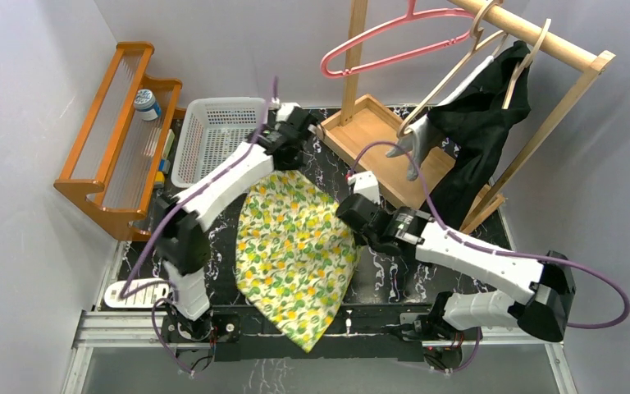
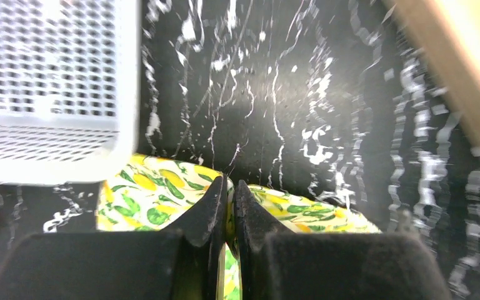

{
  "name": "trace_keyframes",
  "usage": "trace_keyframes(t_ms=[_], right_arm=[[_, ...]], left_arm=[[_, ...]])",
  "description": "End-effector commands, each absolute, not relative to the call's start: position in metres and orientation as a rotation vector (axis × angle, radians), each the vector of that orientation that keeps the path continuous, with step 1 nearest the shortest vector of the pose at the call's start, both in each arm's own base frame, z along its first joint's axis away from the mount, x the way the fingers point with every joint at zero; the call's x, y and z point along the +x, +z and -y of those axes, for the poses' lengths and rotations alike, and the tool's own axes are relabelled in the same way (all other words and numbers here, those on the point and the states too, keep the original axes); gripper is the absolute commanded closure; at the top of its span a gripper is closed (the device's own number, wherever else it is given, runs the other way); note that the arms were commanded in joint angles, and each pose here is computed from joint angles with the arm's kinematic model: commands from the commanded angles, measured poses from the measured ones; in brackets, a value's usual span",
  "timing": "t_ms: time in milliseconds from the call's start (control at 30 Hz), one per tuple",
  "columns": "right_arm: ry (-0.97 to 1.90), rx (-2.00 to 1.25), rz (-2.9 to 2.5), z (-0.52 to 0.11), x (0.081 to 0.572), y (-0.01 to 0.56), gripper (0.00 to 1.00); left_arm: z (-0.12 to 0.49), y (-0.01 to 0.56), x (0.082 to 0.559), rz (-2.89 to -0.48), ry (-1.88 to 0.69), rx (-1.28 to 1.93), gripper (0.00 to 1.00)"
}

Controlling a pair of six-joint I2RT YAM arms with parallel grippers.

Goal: Place the skirt on the hanger
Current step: Flatten out the skirt at the center of the board.

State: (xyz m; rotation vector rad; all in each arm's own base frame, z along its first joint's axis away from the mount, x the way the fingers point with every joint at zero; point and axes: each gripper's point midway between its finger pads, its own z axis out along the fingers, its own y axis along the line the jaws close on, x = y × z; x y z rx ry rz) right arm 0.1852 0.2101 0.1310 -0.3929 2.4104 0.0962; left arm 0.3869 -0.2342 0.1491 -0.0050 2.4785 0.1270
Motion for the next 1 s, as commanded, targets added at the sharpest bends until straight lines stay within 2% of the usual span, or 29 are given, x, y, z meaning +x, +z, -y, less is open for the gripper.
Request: trace_keyframes(t_ms=[0, 233, 400, 533, 567, 800, 967], right_arm=[[-0.039, -0.278, -2.187, -0.18, 0.216, 0.218, 1.0], [-0.065, -0.257, -1.985, -0.177, 0.247, 0.307, 1.0], [-0.055, -0.221, -1.938, -0.168, 0.25, 0.333, 1.0], [0.115, -0.334, -2.005, -0.185, 0.23, 0.306, 1.0], [0.184, -0.37, -2.036, -0.193, 0.222, 0.294, 1.0], [0.752, -0.648, -2.362, -0.259, 0.133, 0.193, 1.0], [0.751, -0.811, -2.508, -0.264, 0.107, 0.145, 0.99]], left_arm=[[0.188, 0.287, 0.364, -2.195, 0.023, -0.182, 1.0], [0.142, 0.367, 0.369, -2.024, -0.129, -0.338, 1.0], [0.135, 0.377, 0.359, -2.018, -0.196, -0.373, 1.0], [0.119, 0.33, 0.319, -2.104, -0.205, -0.46, 1.0], [0.115, 0.3, 0.305, -2.164, -0.186, -0.479, 1.0], [0.09, 0.189, 0.227, -2.371, -0.155, -0.663, 1.0], [0.064, 0.153, 0.201, -2.434, 0.043, -0.777, 1.0]])
